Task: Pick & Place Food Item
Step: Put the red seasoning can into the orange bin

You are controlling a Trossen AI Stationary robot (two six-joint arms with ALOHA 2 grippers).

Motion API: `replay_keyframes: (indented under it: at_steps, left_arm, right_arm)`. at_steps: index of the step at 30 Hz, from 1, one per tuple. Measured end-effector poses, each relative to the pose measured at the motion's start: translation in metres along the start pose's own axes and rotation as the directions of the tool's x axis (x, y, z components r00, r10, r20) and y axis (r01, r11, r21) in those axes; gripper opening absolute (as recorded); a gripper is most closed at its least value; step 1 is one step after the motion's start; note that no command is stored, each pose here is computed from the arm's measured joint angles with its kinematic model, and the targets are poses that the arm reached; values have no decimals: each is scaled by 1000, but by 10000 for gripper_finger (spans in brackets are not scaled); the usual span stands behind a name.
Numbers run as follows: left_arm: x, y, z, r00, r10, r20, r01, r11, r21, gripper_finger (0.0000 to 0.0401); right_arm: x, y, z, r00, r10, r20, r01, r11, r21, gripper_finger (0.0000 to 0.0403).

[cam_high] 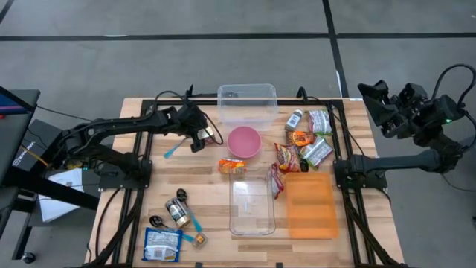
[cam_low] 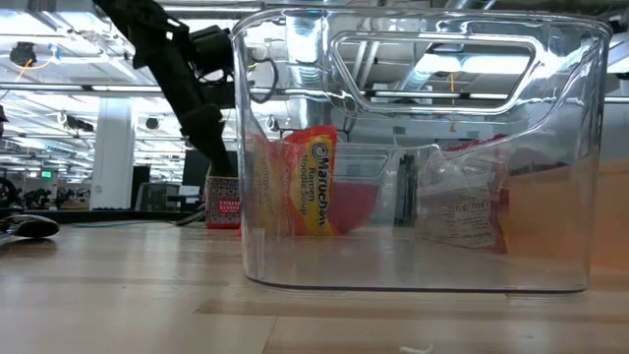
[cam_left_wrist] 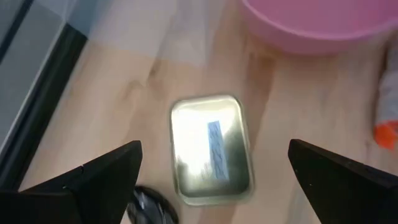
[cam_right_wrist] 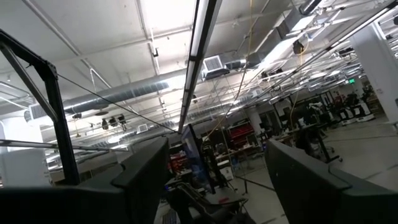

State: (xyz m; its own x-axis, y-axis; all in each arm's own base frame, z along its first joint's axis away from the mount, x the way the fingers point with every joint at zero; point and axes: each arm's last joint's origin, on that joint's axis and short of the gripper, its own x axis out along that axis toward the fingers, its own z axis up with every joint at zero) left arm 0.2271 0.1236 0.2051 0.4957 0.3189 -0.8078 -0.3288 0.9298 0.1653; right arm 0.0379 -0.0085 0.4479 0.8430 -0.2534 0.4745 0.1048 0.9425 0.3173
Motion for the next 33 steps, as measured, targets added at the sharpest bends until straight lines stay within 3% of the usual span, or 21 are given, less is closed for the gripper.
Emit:
replay_keyframes:
  at_steps: [14,19,26,33]
  left_arm:
    - [30,-1,-8,999,-4,-40,2,999,-48,398]
    - [30,-1,-7,999,-3,-36,1,999,-53,380]
    - [30,-1,-8,999,-4,-43,0,995,-95,315]
    - [30,-2,-10,998,-7,-61,1,994,-105,209]
  right_arm:
    - [0,0,0,1000,-1,1,1,1000,0,260]
    - [0,0,0,1000,-1,0,1,1000,3,260]
    - [0,0,0,1000,-2,-2,2,1000,2,260]
    - [0,0,-1,1000,-4,-7,4,1000,1,260]
